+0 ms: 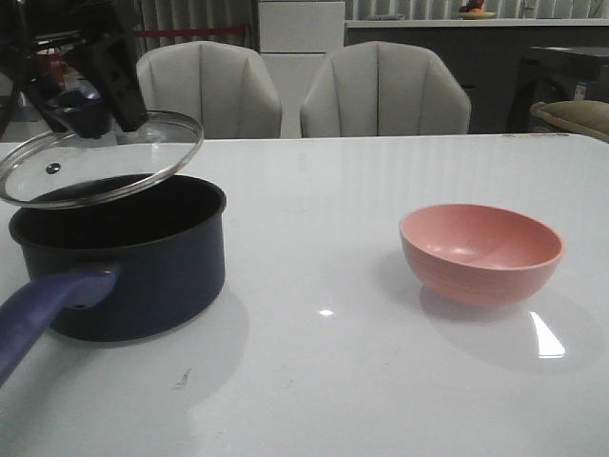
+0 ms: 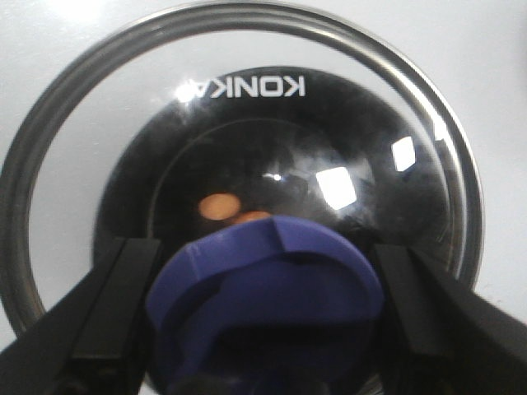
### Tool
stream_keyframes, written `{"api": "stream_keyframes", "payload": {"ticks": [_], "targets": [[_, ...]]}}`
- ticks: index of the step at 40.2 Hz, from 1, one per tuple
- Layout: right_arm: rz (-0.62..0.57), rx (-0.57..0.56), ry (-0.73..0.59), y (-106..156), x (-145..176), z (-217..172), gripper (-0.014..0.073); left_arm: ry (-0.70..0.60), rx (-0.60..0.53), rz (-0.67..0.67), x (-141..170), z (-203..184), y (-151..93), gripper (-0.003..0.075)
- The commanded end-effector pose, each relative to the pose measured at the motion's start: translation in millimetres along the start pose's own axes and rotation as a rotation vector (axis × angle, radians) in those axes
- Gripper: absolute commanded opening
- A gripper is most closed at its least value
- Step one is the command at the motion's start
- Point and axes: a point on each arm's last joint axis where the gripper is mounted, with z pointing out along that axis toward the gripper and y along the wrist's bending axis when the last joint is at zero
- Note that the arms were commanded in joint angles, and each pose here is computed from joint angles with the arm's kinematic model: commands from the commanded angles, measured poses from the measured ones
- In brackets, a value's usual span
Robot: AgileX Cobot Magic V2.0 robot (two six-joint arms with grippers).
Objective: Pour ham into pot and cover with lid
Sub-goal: 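Bring the glass lid over the saucepan and lower it with the left gripper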
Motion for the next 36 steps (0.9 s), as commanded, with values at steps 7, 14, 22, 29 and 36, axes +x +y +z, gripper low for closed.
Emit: {"api": "stream_keyframes", "payload": {"ticks": [7,14,22,29,36], "targets": [[-0.009,0.022,-0.088,-1.8,-15.0,-0.9,0.0381,-0.119,0.022,0.03,-8.1,-27.2,-28.6,0.0333],[-0.009,0.022,-0.088,-1.8,-15.0,-0.9,0.0381,-0.074,-0.027,0.008,-6.1,-20.8,-23.1,0.0333],[-0.009,0.022,-0.088,-1.8,-15.0,-0.9,0.0381,-0.063,-0.029,0.007,-6.9,-15.4,-22.0,0.0334],[-0.009,0.022,-0.088,-1.8,-15.0,-0.9,0.0381,-0.007,-0.016,-0.006,-6.7,1.4,-20.6,0.0334],[-0.009,0.022,-0.088,-1.8,-15.0,-0.9,0.0381,0.028,-0.022,-0.006,-6.3,12.3,-18.4,0.0334]]}}
